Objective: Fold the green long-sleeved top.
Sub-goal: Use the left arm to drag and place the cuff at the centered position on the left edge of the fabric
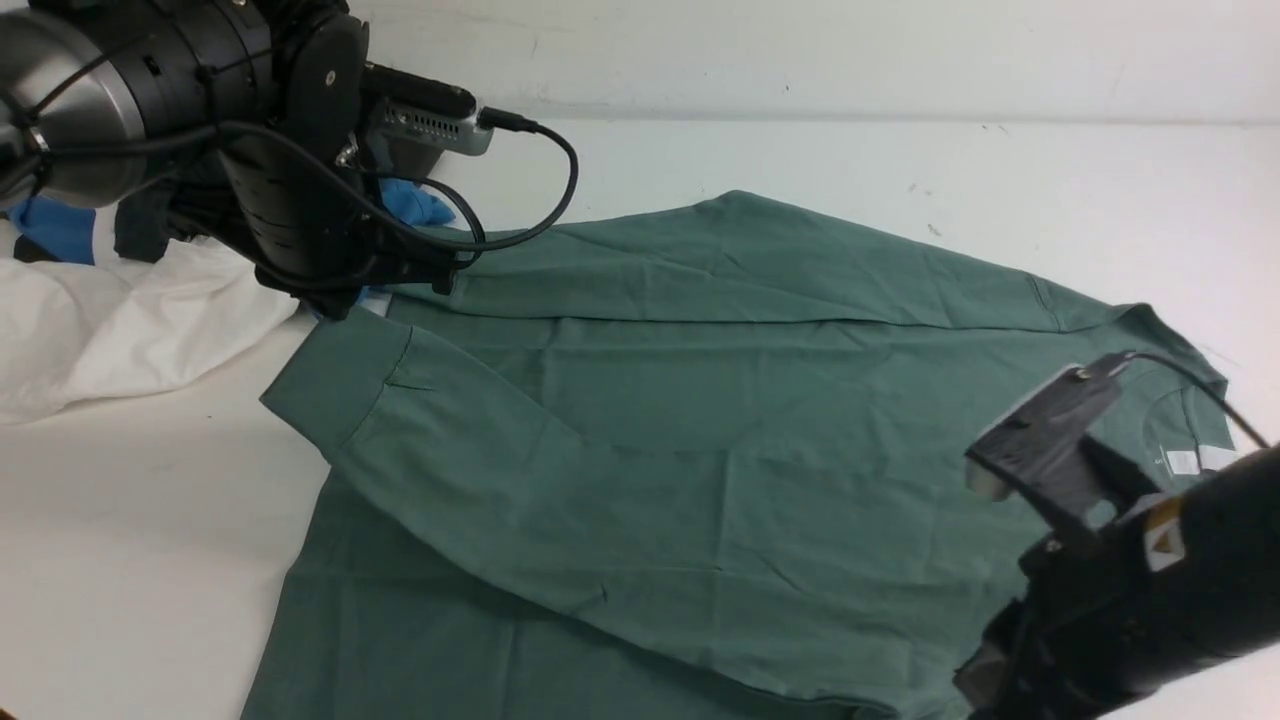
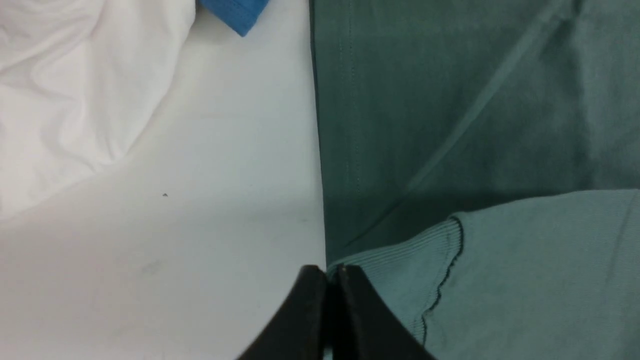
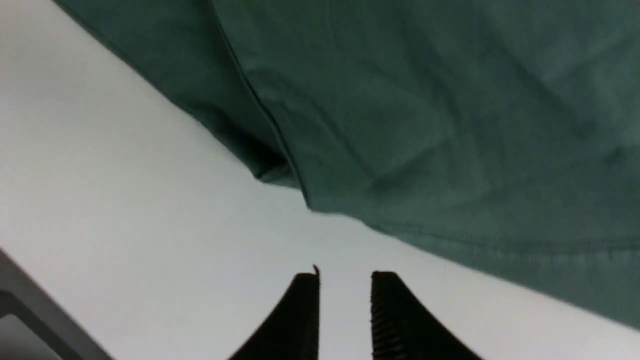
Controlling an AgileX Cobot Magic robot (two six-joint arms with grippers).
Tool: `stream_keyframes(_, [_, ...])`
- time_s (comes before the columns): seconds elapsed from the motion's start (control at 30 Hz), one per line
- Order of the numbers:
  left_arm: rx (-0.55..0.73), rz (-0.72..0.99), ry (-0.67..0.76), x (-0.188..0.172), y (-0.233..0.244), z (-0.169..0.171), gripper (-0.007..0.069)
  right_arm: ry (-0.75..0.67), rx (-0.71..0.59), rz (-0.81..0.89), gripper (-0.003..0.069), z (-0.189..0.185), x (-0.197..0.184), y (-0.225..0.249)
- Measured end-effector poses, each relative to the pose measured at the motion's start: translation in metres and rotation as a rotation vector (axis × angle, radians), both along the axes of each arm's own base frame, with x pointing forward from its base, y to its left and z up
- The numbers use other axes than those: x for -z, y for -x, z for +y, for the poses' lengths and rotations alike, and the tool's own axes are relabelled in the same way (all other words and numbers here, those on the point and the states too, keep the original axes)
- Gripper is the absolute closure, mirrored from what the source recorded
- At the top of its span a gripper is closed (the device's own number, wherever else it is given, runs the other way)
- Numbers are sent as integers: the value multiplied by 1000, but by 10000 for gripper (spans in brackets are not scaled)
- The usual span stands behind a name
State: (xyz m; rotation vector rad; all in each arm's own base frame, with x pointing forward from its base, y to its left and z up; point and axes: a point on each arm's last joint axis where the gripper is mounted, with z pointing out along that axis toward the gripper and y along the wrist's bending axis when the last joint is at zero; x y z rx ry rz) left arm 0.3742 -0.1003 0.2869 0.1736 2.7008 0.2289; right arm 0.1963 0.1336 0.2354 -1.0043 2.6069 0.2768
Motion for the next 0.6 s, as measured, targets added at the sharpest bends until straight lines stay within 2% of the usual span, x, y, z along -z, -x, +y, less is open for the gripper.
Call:
stream_keyframes(0.03, [0, 0, 0, 0, 0, 0, 626, 2, -3, 1, 473, 2, 2, -1])
stream_keyframes(0.07, [-1, 0, 0, 0, 0, 0, 626, -2, -24, -15, 410, 11, 8, -4])
stream_keyframes(0.17, [-1, 0, 0, 0, 0, 0, 626, 8, -49, -22, 287, 23, 22, -10])
stream_keyframes(0.3, [-2, 1, 0, 0, 0, 0, 626, 42, -72, -5, 209, 32, 40, -17])
stream_keyframes(0.4, [-2, 4, -1, 0, 0, 0, 626, 82, -90, -3, 211, 33, 50, -21])
stream_keyframes(0.47, [-3, 4, 0, 0, 0, 0, 626, 105, -85, -11, 245, 33, 55, -24])
stream_keyframes(0.57, [-3, 5, 2, 0, 0, 0, 626, 119, -37, -25, 342, 32, 59, -28])
stream_keyframes(0.6, [-3, 6, 4, 0, 1, 0, 626, 122, -10, -21, 423, 31, 59, -28])
